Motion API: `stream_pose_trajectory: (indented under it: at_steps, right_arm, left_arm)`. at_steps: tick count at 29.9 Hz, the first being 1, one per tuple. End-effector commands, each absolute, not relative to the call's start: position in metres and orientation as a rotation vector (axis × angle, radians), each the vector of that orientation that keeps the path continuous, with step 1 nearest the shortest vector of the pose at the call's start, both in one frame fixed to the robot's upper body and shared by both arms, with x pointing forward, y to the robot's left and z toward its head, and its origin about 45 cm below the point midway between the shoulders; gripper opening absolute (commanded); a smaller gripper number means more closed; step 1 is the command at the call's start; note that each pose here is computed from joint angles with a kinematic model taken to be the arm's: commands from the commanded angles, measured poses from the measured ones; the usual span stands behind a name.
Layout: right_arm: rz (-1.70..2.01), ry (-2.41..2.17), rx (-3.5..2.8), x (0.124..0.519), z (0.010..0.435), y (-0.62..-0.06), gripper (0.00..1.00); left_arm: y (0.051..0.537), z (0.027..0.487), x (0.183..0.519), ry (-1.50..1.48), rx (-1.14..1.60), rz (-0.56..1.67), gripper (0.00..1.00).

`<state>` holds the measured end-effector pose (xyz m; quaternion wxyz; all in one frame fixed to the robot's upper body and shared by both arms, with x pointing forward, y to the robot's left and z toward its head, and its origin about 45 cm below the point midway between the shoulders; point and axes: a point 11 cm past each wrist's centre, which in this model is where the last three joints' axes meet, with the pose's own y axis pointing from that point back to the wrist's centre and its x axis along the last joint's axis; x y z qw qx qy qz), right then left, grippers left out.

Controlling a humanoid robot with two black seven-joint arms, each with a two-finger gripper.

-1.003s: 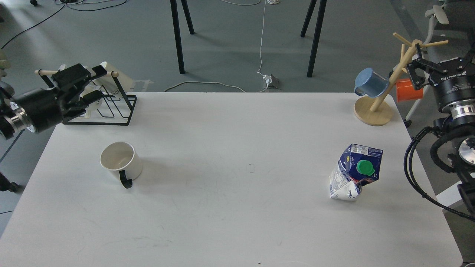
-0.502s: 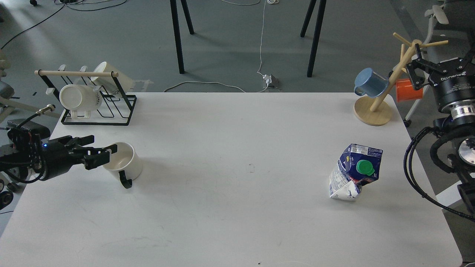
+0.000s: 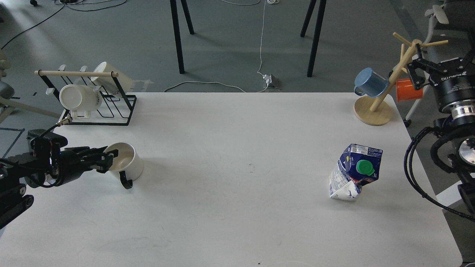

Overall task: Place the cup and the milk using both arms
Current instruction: 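Grasp the white mug rim with the left gripper and slide it forward, then push the white mug toward the table center with the left gripper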

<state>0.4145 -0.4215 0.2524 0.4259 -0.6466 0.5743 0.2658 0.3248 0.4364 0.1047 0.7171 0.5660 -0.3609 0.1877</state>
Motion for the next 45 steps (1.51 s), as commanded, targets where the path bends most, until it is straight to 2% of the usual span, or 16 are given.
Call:
stream_pose_trajectory:
  at_steps: [1, 7, 10, 13, 19, 26, 37, 39, 43, 45]
  right_arm:
    - [0.660, 1.442, -1.617, 0.414, 0.253, -0.424, 0.99]
    - [0.657, 1.439, -1.615, 0.414, 0.255, -0.424, 0.99]
    - [0.651, 1.427, -1.618, 0.417, 0.259, -0.423, 0.99]
    - [0.606, 1.399, -1.648, 0.429, 0.282, -0.421, 0.99]
    - [0.537, 1.289, -1.728, 0.455, 0.332, -0.392, 0.99]
    - [0.565, 1.192, -1.734, 0.472, 0.349, -0.353, 0.99]
    - [0.594, 1.177, -1.766, 0.472, 0.343, -0.337, 0.99]
    - [0.587, 1.181, -1.767, 0.471, 0.344, -0.340, 0.99]
    - [0.578, 1.185, -1.770, 0.469, 0.345, -0.345, 0.99]
    - [0.570, 1.176, -1.781, 0.466, 0.348, -0.345, 0.99]
  left_arm:
    - [0.435, 0.106, 0.327, -0.813, 1.255, 0.397, 0.06]
    - [0.402, 0.137, 0.355, -0.851, 1.151, 0.351, 0.05]
    - [0.367, 0.164, 0.372, -0.877, 1.082, 0.291, 0.05]
    - [0.329, 0.184, 0.385, -0.941, 1.040, 0.212, 0.05]
    - [0.199, 0.158, 0.383, -1.087, 0.980, -0.043, 0.05]
    - [0.124, 0.140, 0.365, -1.121, 0.922, -0.165, 0.05]
    - [0.113, 0.119, 0.370, -1.066, 0.993, -0.157, 0.11]
    - [0.112, 0.118, 0.369, -1.065, 0.992, -0.155, 0.19]
    - [0.110, 0.125, 0.373, -1.082, 0.976, -0.139, 0.55]
    - [0.111, 0.129, 0.375, -1.098, 0.967, -0.121, 0.65]
